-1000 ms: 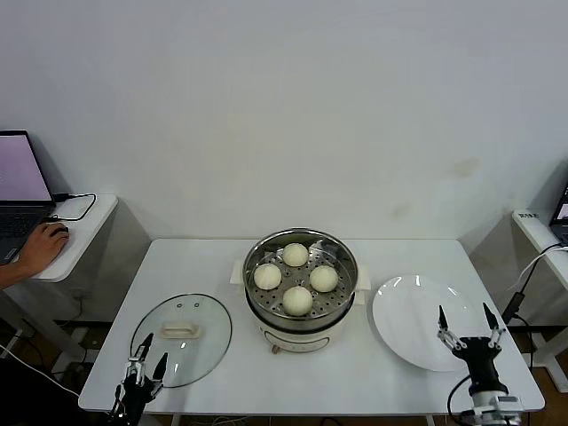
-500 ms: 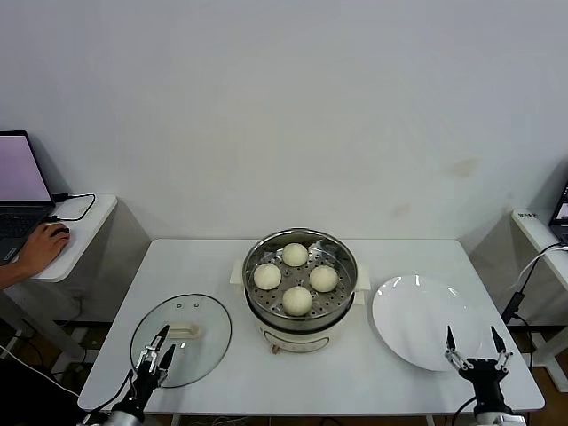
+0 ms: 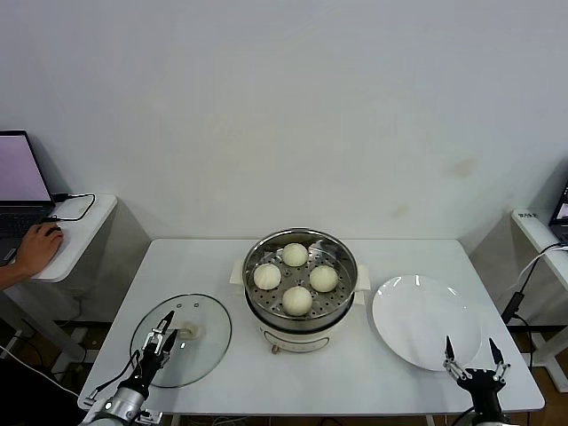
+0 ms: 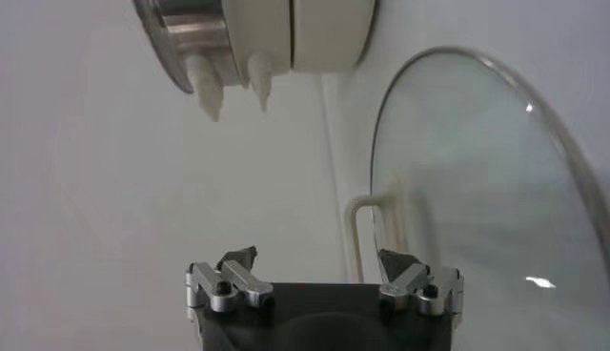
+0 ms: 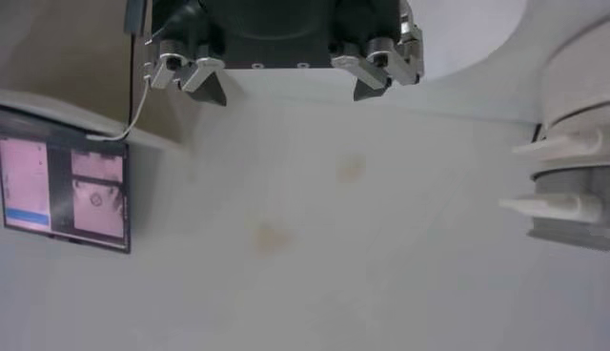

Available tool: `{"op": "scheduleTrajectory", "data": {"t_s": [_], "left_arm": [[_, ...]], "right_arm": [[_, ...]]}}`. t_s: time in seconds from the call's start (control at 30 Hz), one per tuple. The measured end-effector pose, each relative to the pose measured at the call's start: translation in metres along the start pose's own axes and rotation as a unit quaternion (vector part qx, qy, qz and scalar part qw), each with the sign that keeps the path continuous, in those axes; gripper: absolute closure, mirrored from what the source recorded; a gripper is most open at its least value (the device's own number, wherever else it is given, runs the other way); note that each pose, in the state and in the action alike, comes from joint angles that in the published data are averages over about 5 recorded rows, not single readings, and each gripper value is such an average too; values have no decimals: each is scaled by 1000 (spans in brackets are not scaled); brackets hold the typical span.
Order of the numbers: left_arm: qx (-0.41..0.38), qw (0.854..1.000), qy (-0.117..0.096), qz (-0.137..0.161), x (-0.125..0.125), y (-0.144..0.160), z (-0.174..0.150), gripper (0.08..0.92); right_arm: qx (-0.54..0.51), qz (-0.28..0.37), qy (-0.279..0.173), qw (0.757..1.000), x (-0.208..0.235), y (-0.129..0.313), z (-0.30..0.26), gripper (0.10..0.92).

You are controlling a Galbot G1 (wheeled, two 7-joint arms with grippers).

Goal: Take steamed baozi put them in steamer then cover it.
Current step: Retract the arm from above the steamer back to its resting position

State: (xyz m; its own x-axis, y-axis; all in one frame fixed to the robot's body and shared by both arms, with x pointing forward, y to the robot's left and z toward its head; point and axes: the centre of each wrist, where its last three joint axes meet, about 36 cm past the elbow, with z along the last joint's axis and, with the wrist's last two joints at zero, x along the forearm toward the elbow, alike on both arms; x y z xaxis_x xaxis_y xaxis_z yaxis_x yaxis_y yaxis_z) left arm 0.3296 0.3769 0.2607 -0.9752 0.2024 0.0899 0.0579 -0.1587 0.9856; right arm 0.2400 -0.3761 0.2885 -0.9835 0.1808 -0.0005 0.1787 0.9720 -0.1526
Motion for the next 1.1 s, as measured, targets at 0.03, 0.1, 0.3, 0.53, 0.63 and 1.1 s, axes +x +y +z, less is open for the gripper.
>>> {"op": "scheduleTrajectory", "data": {"t_s": [0.03, 0.1, 0.3, 0.53, 0.63, 1.1], "left_arm": [[-1, 1000, 0, 0, -3, 0, 1, 177], [-3, 1000, 0, -1, -8, -1, 3, 177], [-4, 1000, 1, -3, -22, -1, 7, 177], [-1, 1000, 5, -4, -36, -2, 9, 179], [2, 1000, 7, -1, -39, -3, 9, 210], [24, 1000, 17, 11, -40, -16, 11, 607]], "right_arm": [[0, 0, 0, 1000, 0, 0, 0, 199], [-1, -1, 1, 1000, 1, 1, 1, 199], [-1, -2, 4, 1000, 3, 2, 4, 200], [1, -5, 7, 1000, 4, 4, 7, 200], [1, -7, 8, 1000, 4, 5, 8, 199], [6, -13, 9, 1000, 4, 6, 9, 200]]}}
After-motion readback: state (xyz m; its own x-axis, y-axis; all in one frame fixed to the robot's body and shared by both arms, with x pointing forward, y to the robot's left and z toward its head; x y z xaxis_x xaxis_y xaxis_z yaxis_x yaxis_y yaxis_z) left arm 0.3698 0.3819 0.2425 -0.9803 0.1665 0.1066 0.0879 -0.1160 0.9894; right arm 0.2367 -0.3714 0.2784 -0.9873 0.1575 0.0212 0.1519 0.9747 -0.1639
